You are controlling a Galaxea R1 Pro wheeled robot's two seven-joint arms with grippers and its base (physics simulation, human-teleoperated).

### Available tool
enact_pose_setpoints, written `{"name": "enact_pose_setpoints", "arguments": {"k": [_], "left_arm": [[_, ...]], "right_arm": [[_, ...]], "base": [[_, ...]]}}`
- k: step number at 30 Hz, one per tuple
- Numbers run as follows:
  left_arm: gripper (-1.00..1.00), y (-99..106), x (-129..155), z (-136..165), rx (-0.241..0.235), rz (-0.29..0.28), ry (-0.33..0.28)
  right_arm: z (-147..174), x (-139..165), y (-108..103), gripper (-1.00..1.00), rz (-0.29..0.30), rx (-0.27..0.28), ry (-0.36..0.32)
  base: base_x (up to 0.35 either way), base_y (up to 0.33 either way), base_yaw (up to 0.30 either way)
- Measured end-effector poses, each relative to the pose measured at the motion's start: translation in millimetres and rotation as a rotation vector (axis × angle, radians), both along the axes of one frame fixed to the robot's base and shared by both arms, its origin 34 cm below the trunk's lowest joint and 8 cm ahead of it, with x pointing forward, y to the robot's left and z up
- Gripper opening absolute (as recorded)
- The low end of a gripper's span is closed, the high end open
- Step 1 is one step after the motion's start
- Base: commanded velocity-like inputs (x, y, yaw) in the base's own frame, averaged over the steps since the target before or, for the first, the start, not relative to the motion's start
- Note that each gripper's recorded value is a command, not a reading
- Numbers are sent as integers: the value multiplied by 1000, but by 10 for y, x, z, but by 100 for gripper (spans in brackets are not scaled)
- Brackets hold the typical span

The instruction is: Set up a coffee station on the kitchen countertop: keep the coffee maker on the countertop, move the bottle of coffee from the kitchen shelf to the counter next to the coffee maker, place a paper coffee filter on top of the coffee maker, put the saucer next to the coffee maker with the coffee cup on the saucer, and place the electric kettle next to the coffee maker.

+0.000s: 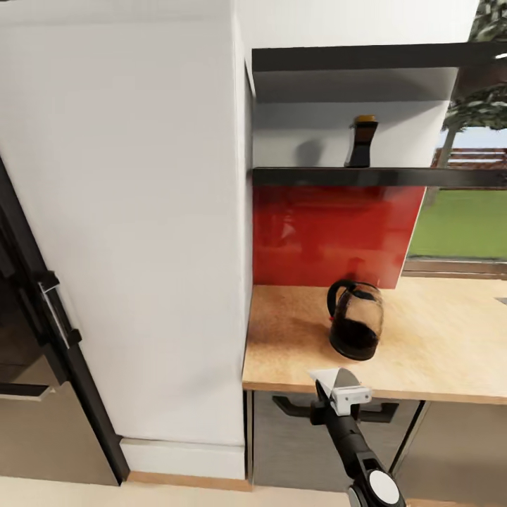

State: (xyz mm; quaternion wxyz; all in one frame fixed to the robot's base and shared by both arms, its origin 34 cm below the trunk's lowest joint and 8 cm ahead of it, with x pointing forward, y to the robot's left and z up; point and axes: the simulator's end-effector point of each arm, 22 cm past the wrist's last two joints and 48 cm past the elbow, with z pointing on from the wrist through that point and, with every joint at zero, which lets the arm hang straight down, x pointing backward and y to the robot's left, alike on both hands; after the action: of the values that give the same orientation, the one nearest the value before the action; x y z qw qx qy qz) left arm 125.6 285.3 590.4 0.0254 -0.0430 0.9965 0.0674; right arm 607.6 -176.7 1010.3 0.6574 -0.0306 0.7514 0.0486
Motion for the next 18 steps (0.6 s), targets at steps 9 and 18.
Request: {"name": "enact_pose_setpoints", "arguments": {"k": [9,18], "left_arm": [[100,9,10,2,2,-1,-4],[100,16,35,2,2,1,-10]], "right_arm": [[-3,-3,1,-100,0,0,1],[-3,-2,-1,-100,0,0,1]], "base": [[-35,1,-261],[0,0,-262]]}}
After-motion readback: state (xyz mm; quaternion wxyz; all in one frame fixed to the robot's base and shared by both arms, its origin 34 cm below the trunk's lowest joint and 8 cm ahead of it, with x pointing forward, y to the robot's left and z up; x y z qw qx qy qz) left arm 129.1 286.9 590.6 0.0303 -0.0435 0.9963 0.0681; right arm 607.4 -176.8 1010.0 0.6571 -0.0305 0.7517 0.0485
